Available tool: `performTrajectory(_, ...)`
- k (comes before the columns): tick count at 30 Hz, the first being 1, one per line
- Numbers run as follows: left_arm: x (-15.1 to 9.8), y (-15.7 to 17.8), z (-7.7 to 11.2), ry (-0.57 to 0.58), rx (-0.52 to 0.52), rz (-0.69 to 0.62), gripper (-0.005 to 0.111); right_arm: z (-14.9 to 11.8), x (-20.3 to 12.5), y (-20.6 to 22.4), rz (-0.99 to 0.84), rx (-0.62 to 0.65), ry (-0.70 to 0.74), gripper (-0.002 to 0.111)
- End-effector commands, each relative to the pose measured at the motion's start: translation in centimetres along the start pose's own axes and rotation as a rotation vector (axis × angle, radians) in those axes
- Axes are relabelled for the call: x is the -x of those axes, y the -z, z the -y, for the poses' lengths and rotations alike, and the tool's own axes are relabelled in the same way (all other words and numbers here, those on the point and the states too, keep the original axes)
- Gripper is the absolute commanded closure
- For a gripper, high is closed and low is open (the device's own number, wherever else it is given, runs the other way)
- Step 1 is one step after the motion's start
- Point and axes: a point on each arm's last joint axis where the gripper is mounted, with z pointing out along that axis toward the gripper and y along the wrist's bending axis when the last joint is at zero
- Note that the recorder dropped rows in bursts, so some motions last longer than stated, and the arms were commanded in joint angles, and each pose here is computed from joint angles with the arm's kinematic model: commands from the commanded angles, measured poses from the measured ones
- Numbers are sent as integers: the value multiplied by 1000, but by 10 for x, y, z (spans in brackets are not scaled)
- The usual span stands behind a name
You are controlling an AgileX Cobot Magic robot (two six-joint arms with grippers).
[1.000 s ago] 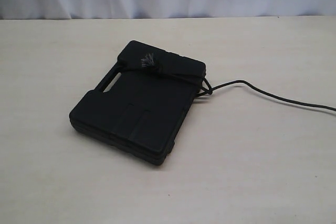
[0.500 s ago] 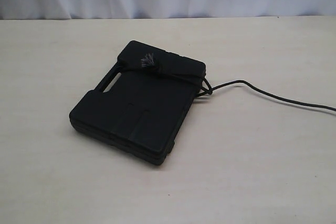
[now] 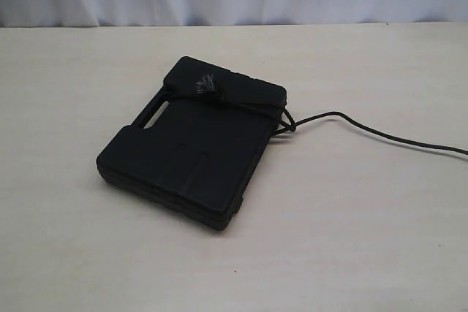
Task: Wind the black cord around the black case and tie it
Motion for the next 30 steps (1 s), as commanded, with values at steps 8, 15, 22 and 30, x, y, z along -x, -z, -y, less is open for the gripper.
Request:
performTrajectory(8, -4, 3, -6, -143, 60, 21, 107, 0, -1, 0, 0, -3, -1, 104)
performTrajectory(15, -104, 5, -18, -385, 106, 189, 107, 0, -1, 0, 0, -3, -1, 104)
performTrajectory(22, -133, 9, -20, -265, 96, 159, 107, 0, -1, 0, 0, -3, -1, 104)
performTrajectory(30, -152, 5, -23, -181, 105, 13, 107, 0, -1, 0, 0, -3, -1, 104)
